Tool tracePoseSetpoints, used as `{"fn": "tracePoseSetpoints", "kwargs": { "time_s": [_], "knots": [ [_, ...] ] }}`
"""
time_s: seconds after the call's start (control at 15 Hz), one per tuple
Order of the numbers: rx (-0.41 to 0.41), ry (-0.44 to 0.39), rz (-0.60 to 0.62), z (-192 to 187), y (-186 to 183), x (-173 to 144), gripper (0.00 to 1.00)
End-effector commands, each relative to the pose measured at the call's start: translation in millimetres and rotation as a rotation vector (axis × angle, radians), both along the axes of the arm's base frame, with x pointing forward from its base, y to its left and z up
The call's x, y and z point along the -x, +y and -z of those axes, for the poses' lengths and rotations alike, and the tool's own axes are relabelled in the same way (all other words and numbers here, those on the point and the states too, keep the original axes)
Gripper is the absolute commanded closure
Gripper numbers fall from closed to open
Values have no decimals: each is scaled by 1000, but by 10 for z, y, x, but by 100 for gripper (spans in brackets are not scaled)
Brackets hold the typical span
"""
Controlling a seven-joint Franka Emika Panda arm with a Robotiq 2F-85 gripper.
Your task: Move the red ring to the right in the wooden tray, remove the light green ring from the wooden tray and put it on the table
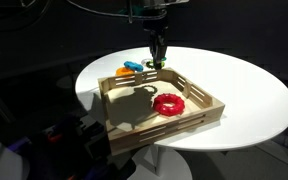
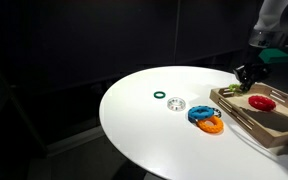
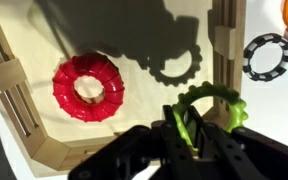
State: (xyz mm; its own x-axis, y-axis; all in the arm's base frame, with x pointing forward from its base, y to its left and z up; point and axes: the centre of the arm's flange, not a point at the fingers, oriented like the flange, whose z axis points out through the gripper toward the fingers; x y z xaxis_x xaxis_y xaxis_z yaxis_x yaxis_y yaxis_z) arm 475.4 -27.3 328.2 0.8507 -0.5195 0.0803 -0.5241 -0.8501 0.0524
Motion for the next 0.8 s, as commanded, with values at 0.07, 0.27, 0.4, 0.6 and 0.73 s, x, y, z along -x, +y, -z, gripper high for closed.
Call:
{"fn": "tracePoseSetpoints", "kwargs": {
  "time_s": [0.07, 0.27, 0.4, 0.6, 0.73],
  "knots": [
    [16, 1, -15, -189, 352, -124, 94],
    [16, -2, -39, -160, 600, -141, 94],
    [10, -1, -62, -143, 686, -137, 94],
    [-1, 14, -106, -105, 802, -100, 57],
    [-6, 22, -120, -87, 831, -76, 51]
  ]
}}
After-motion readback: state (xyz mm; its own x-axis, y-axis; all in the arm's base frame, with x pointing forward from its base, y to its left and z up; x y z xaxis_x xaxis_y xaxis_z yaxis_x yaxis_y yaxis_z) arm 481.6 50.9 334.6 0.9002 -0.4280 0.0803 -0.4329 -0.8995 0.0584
